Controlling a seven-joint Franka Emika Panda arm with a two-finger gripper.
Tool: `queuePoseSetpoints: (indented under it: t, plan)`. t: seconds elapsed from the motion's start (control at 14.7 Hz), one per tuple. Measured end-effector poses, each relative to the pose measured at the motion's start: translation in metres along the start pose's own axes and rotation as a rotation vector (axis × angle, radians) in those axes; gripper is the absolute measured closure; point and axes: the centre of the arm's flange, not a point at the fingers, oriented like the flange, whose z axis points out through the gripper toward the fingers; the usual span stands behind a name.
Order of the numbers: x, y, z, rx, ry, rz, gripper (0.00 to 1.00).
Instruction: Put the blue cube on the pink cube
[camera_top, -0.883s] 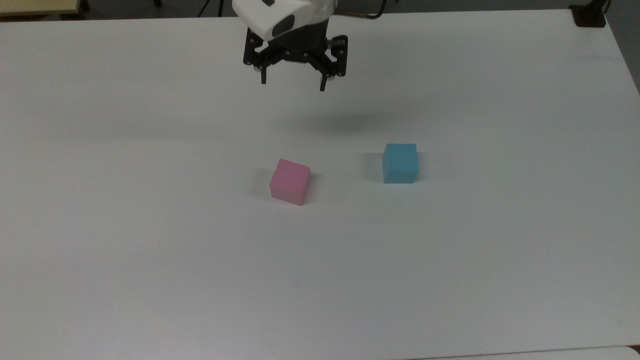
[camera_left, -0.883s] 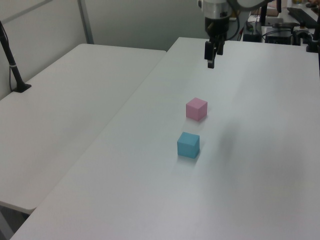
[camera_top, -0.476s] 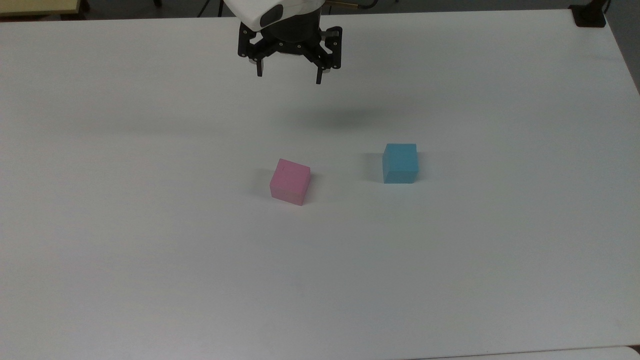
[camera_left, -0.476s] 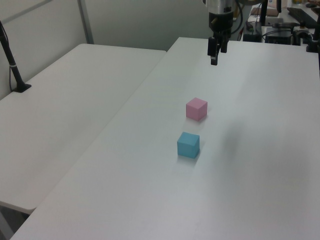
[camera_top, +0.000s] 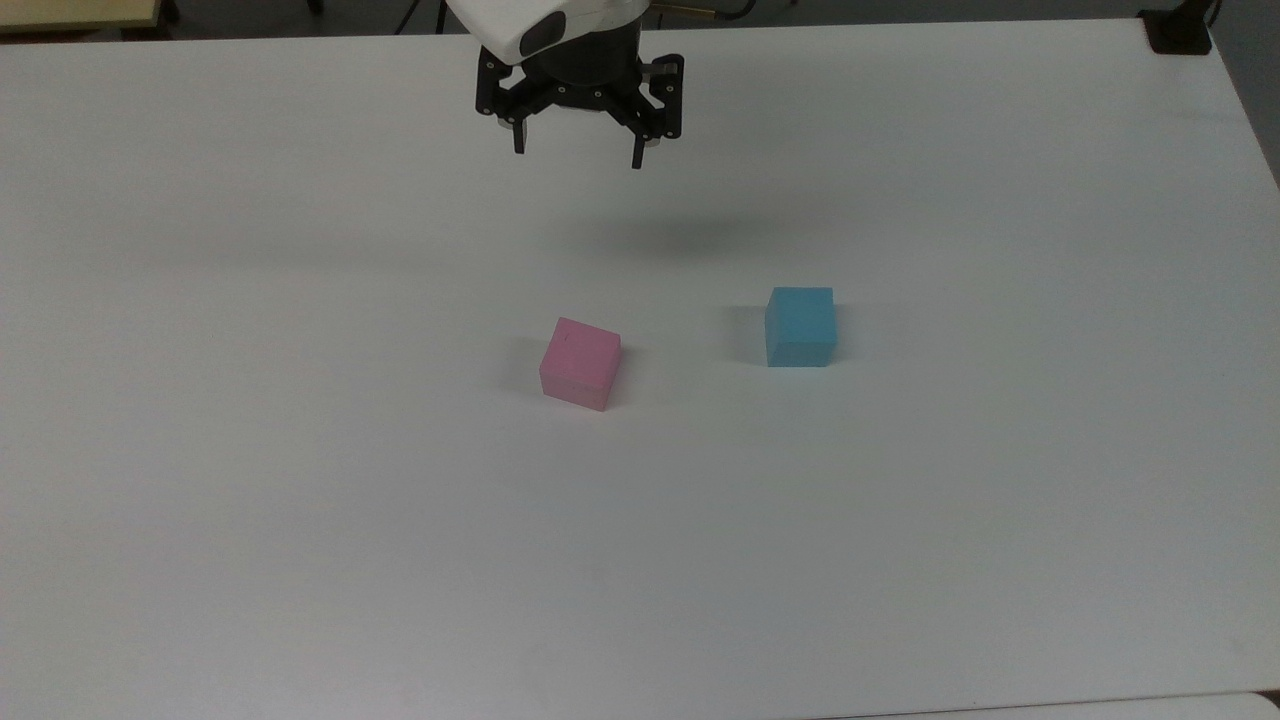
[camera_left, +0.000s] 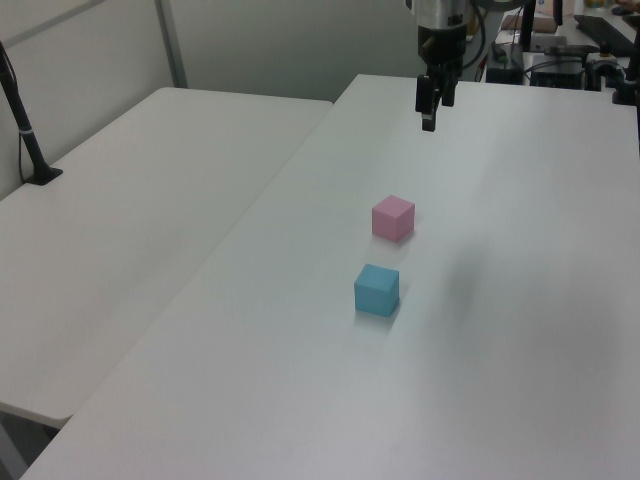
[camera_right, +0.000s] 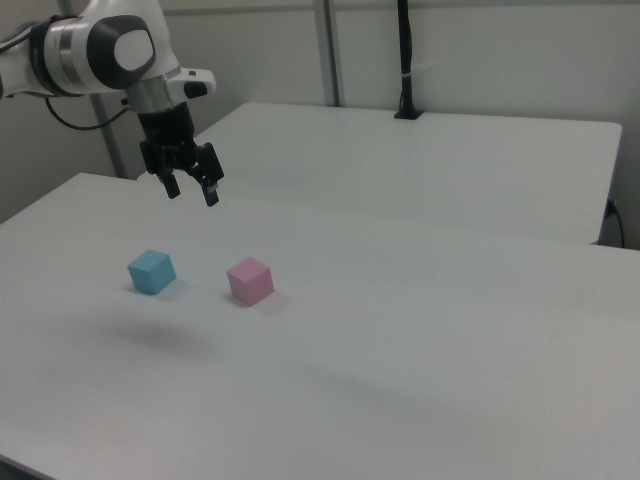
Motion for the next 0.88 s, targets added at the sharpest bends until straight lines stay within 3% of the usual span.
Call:
queuePoseSetpoints:
  t: [0.48, 0.88]
  plan:
    - [0.007, -0.018, 0.023, 0.009, -0.017, -0.024, 0.0]
    - [0.0, -0.124, 0.084, 0.026, -0.069, -0.134, 0.0]
